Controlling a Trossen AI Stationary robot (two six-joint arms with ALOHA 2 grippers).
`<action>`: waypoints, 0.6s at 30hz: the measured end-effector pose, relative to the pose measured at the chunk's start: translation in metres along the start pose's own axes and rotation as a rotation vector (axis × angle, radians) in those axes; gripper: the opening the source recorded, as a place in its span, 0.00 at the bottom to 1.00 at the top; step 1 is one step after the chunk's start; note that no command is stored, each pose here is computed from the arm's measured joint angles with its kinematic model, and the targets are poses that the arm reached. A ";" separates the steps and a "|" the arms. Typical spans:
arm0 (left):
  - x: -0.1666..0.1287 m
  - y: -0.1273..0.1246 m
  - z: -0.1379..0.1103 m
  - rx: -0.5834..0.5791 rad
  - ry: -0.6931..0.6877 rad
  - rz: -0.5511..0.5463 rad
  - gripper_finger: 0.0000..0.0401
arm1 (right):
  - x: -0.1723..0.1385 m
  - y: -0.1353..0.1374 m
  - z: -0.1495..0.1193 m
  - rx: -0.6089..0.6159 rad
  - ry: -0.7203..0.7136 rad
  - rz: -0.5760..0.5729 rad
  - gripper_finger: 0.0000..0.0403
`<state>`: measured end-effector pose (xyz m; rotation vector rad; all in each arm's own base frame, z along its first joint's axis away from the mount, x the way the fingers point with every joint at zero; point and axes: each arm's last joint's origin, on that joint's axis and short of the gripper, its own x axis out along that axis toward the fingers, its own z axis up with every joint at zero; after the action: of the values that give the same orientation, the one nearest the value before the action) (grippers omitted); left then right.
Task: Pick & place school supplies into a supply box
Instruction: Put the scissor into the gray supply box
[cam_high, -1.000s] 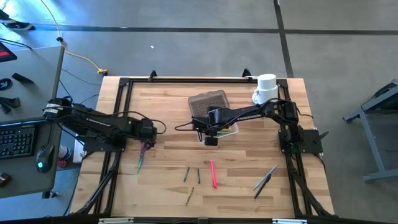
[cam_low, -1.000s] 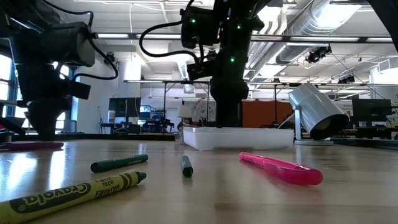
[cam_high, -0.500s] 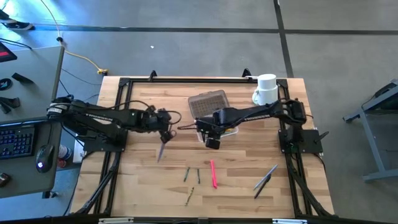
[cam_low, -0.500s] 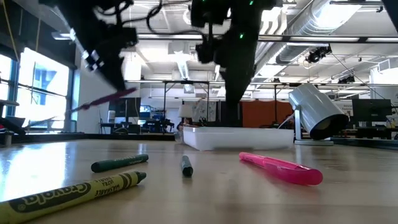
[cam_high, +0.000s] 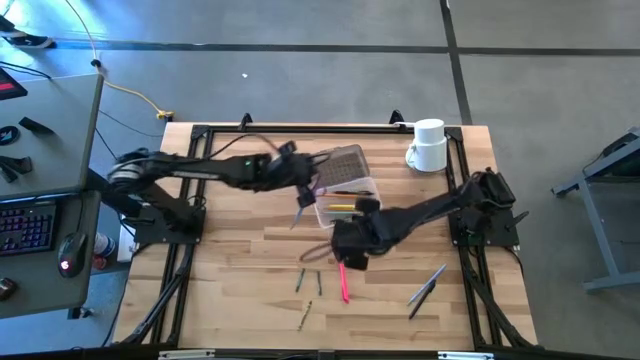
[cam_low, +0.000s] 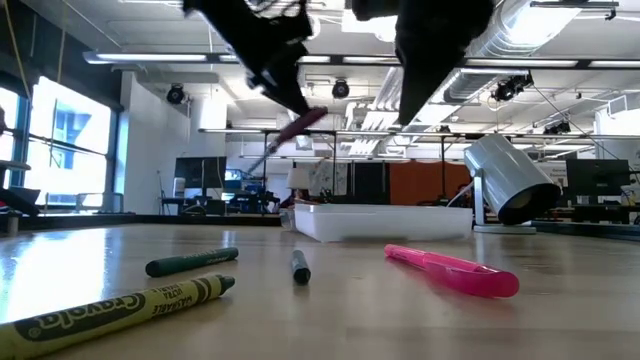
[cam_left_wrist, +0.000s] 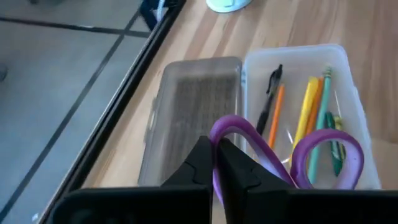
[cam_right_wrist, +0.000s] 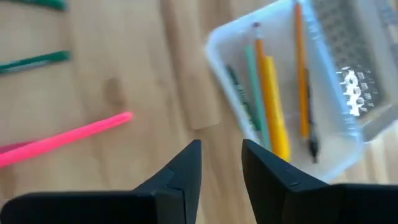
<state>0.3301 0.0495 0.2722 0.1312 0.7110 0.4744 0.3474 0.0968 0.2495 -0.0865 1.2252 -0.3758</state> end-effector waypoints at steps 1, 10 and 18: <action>0.008 0.001 0.004 0.016 0.001 -0.007 0.09 | -0.002 0.006 -0.003 -0.007 -0.005 0.002 0.25; 0.054 -0.002 0.051 0.127 -0.063 -0.057 0.08 | -0.017 0.036 -0.021 -0.058 -0.051 -0.011 0.25; 0.081 -0.013 0.062 0.181 -0.061 -0.105 0.11 | -0.026 0.050 -0.035 0.007 -0.037 -0.012 0.24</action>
<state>0.4293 0.0783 0.2670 0.2752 0.6963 0.3037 0.3190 0.1564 0.2478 -0.0939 1.1873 -0.3874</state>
